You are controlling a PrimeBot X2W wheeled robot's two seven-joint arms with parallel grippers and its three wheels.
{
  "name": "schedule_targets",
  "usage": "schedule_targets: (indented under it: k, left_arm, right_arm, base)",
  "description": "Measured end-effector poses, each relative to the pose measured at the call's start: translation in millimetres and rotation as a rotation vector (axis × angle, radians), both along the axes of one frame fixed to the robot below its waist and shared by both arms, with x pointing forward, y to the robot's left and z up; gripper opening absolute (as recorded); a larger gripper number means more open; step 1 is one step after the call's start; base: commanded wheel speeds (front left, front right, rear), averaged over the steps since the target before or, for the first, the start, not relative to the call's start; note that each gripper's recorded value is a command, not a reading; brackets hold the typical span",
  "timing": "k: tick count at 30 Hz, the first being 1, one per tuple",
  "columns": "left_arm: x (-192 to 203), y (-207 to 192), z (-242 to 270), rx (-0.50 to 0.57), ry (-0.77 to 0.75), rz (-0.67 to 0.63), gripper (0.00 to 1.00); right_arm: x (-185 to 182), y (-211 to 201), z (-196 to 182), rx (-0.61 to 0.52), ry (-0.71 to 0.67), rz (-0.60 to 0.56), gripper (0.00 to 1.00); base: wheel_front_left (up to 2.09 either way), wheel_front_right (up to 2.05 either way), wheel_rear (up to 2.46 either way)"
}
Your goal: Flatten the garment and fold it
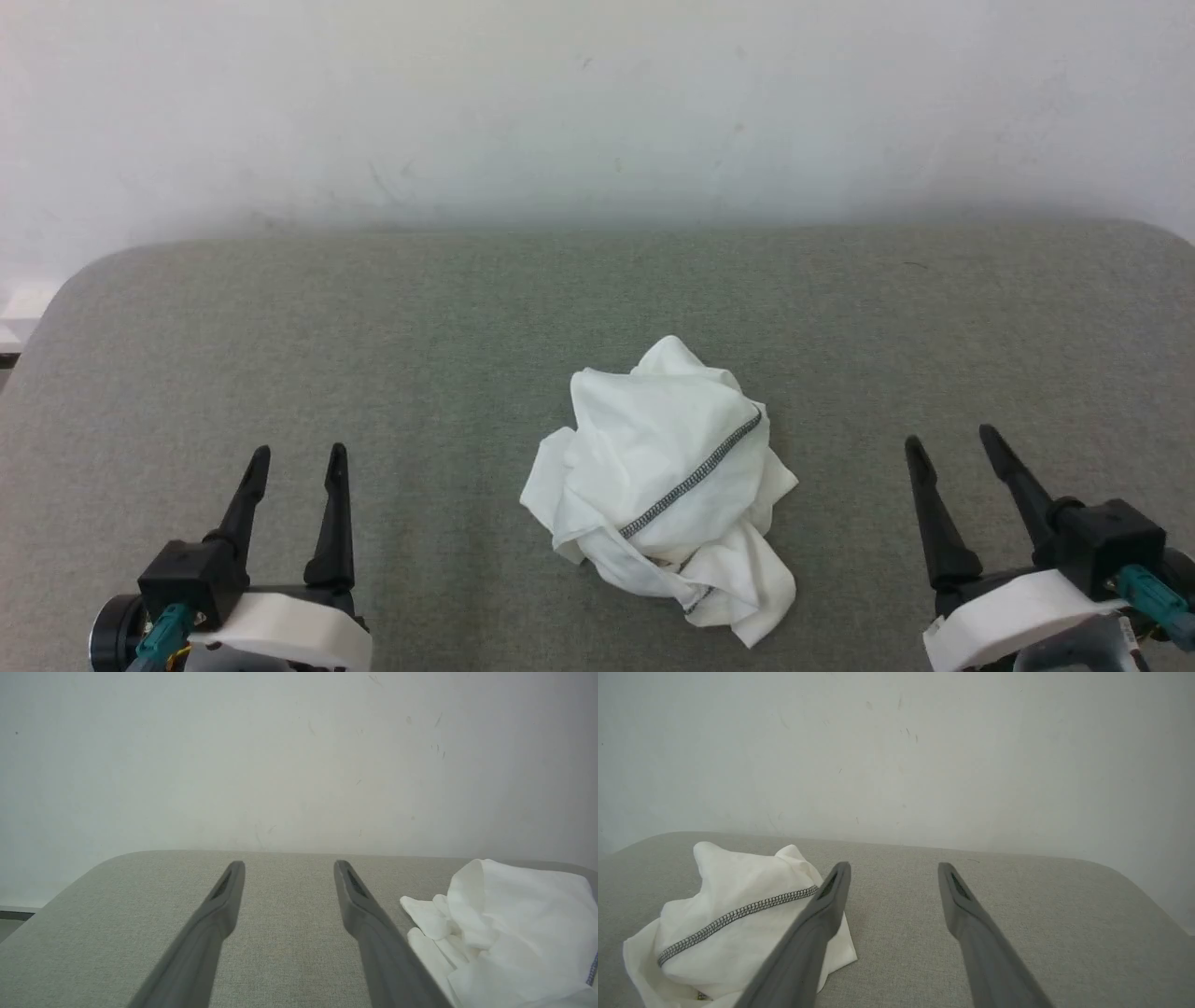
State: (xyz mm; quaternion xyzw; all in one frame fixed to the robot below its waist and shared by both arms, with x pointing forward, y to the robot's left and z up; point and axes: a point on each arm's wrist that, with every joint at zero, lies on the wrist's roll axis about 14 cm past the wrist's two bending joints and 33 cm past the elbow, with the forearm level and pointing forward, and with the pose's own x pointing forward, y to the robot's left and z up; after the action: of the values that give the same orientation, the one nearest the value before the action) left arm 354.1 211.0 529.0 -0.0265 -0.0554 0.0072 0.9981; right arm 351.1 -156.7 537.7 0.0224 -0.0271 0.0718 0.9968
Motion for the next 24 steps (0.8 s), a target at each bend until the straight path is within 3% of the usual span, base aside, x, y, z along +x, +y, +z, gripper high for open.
schedule_targets:
  k: [7,12,17,24]
  left_arm:
    - [-4,1,1,-0.02,-0.004,0.004,1.0]
    - [1,-2,2,-0.046,-0.012,0.009,1.0]
    - [4,-5,0,-0.071,-0.01,0.008,1.0]
    - [4,1,-6,-0.08,0.005,0.035,1.0]
  right_arm:
    - [14,22,-33,-0.024,0.148,0.066,1.0]
    - [40,83,-34,-0.063,0.221,0.267,1.0]
    - [60,133,-39,-0.187,0.332,0.473,1.0]
    - [66,184,-55,-0.346,0.451,0.676,1.0]
  base:
    - [0.0,0.0,0.0]
    - [0.0,0.0,0.0]
    - [0.0,0.0,0.0]
    - [0.0,0.0,0.0]
